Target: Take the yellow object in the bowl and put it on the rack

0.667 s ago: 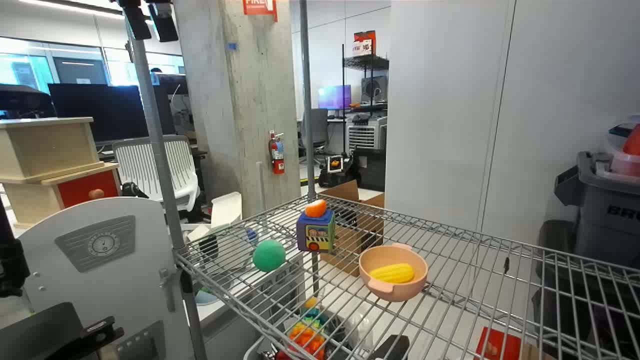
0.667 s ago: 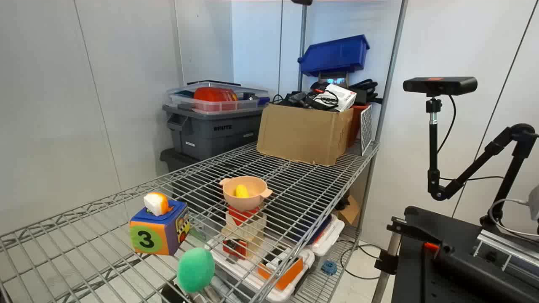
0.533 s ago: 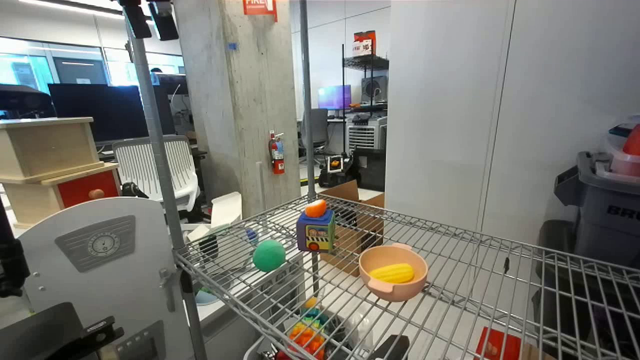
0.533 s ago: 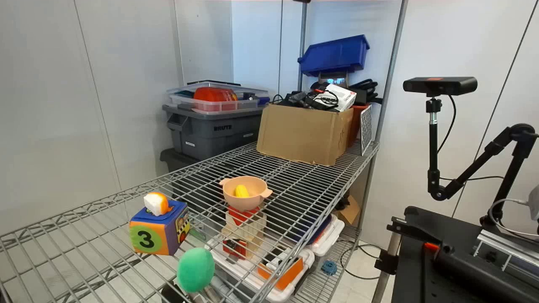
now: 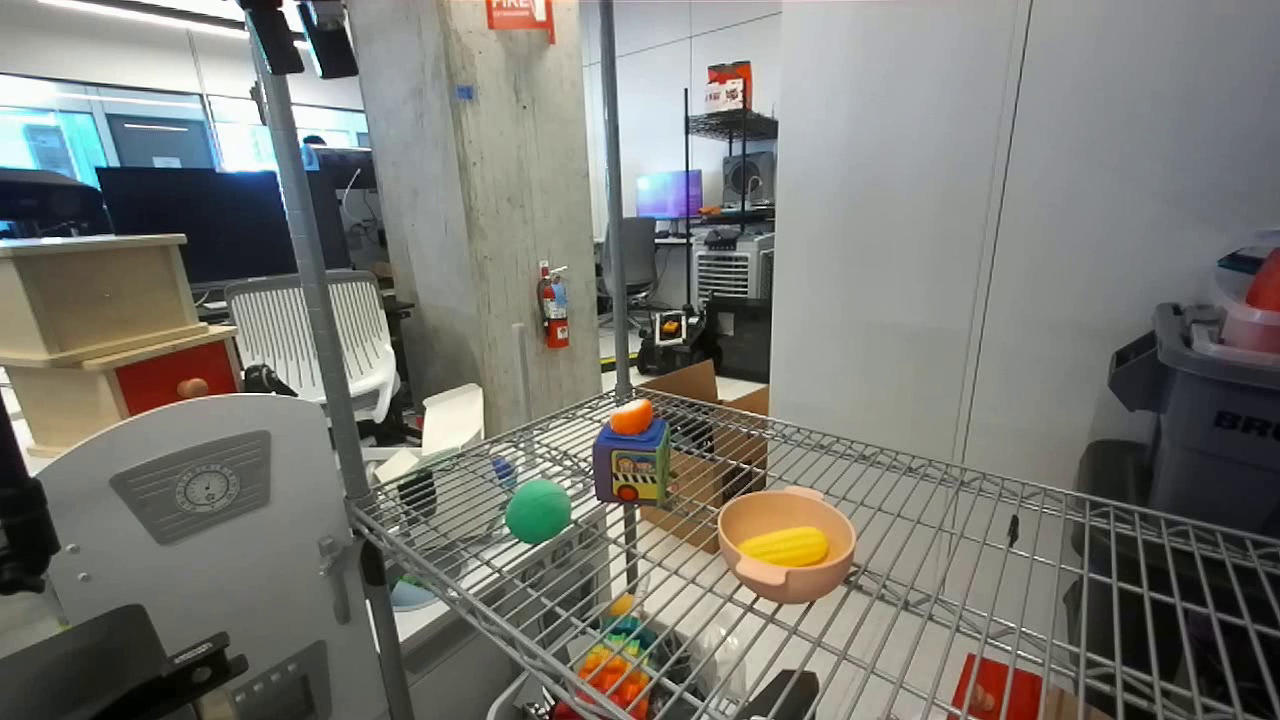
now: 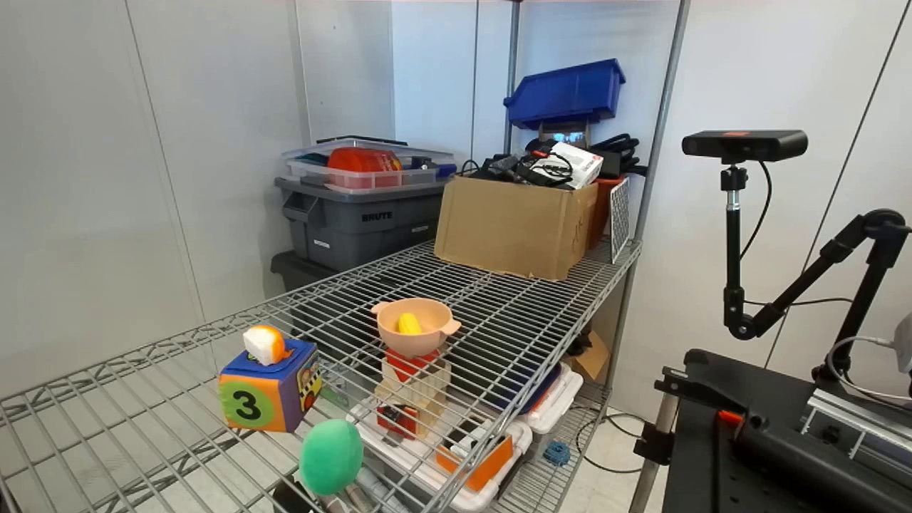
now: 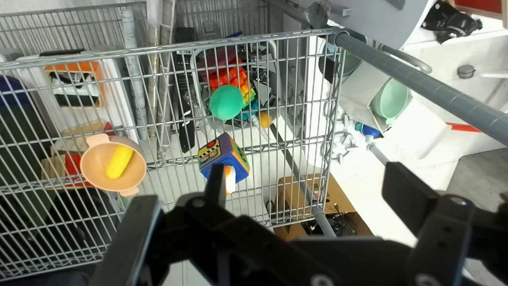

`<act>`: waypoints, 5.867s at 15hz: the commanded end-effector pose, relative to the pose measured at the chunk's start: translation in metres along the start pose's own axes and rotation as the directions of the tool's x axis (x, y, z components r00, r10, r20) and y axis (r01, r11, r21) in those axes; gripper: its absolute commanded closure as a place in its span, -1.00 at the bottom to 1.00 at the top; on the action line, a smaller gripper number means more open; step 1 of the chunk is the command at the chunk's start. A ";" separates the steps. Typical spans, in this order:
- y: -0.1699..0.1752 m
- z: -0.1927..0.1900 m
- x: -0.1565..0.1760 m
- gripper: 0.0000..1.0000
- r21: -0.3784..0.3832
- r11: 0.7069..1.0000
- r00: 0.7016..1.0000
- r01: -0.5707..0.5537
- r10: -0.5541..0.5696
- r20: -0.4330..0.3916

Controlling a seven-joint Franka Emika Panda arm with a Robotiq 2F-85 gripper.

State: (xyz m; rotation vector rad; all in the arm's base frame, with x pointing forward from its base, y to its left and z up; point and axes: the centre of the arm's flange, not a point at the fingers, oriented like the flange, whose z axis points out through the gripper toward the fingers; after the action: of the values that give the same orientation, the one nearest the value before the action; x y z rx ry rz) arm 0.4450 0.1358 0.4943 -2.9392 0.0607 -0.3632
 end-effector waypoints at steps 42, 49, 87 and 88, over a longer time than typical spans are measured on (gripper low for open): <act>0.287 0.358 0.211 -1.00 -0.231 0.195 0.194 -0.953 0.981 0.027; 0.287 0.368 0.208 -1.00 -0.303 0.209 0.216 -0.930 0.976 0.008; 0.244 0.394 0.256 -0.22 -0.416 0.242 0.299 -0.877 0.951 -0.076; 0.243 0.395 0.256 -0.07 -0.417 0.246 0.302 -0.875 0.950 -0.073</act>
State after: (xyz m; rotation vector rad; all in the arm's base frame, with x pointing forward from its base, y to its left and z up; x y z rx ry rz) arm 0.7854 -0.0516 0.1257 -2.5385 2.0053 0.1324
